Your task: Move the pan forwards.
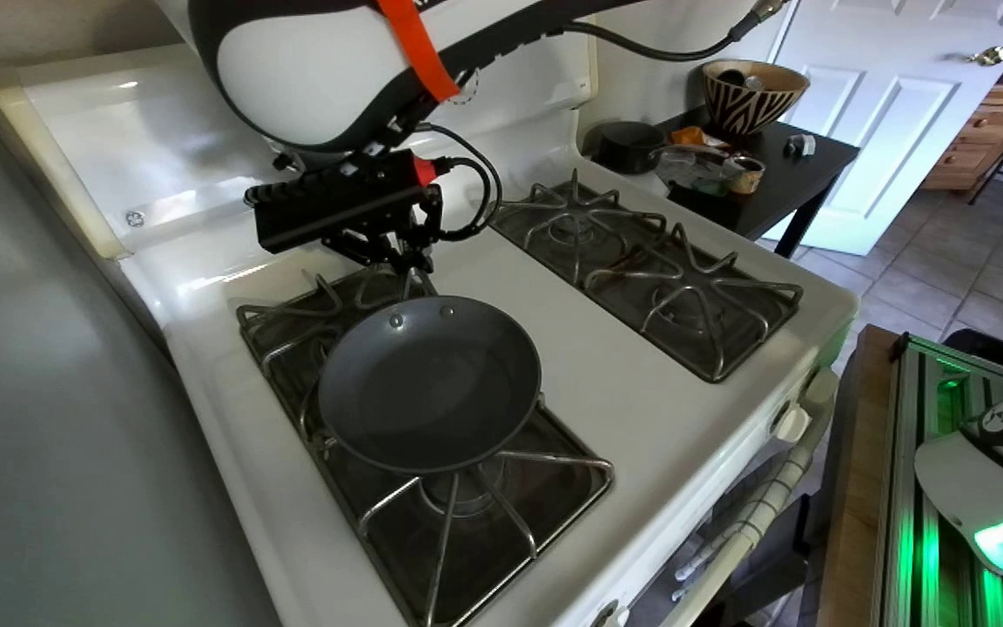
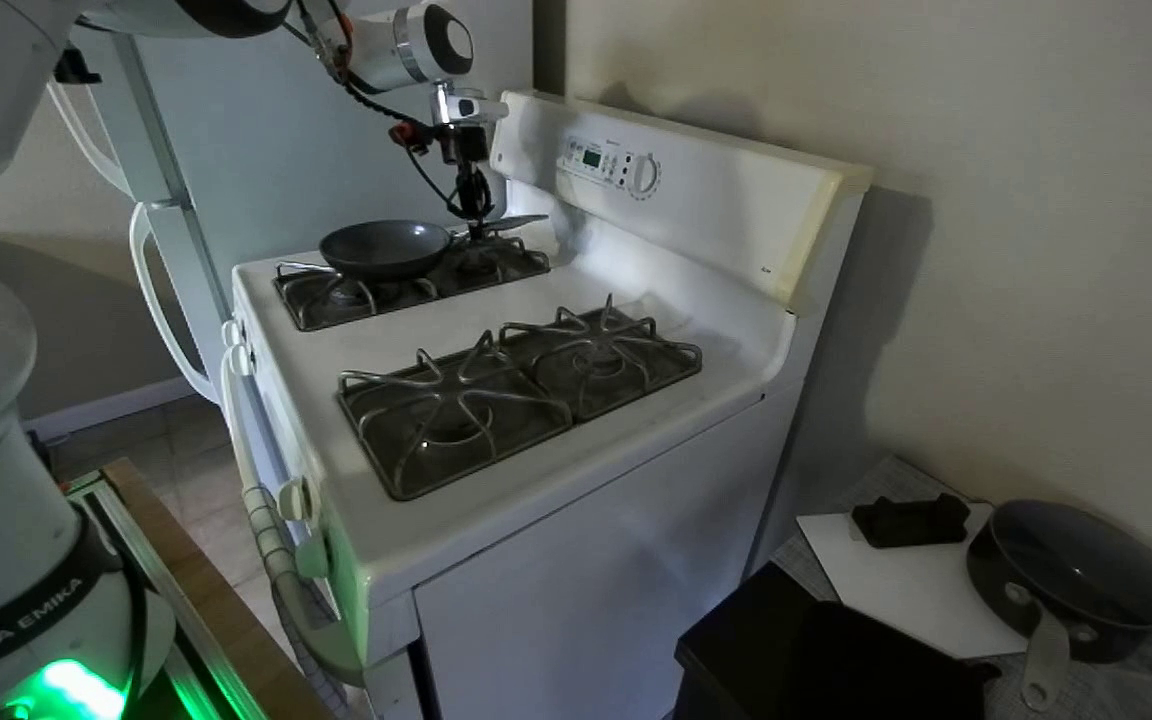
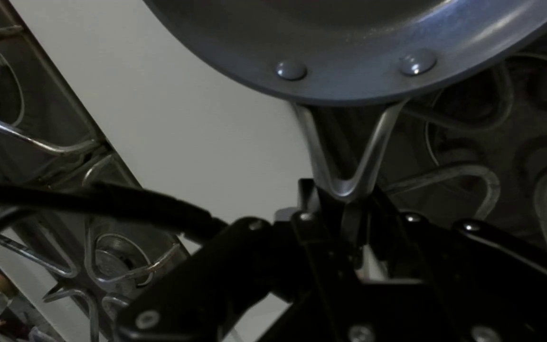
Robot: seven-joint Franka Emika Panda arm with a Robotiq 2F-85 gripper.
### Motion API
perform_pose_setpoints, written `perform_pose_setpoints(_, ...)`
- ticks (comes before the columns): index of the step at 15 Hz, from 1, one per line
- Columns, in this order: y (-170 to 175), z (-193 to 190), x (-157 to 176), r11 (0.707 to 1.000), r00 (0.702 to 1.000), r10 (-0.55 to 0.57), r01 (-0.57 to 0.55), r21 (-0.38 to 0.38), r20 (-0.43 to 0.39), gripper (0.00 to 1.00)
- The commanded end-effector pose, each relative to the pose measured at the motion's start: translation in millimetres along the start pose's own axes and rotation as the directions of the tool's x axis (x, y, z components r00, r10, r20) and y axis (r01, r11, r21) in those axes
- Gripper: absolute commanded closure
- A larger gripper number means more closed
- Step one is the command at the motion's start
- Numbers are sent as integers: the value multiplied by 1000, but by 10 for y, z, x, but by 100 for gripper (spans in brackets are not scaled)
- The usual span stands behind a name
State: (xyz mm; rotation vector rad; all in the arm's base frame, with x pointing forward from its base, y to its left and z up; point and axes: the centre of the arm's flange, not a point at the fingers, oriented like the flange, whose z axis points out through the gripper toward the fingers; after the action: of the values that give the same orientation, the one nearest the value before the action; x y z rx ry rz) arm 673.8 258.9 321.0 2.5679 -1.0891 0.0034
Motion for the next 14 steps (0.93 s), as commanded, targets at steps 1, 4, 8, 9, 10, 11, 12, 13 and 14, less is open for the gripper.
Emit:
perform_pose_setpoints(1,145,44,-165,1000,1000,-19,19,13,2,95)
perform_pose_setpoints(4,126,34,-223,999,999,-32,31,35,12,95)
perform_pose_setpoints(8,115,41,-289,998,999,-46,46,39,12,95)
perform_pose_setpoints(9,118,39,-297,998,999,-49,49,40,12,95)
perform_pose_setpoints(10,128,40,-312,998,998,-54,53,40,12,95)
perform_pose_setpoints(11,134,48,-323,998,998,-55,54,41,12,95)
perform_pose_setpoints(12,136,51,-327,998,998,-57,56,41,12,95)
perform_pose_setpoints(13,145,53,-334,997,998,-59,58,42,14,95)
perform_pose_setpoints(14,156,50,-345,997,998,-61,60,42,15,95)
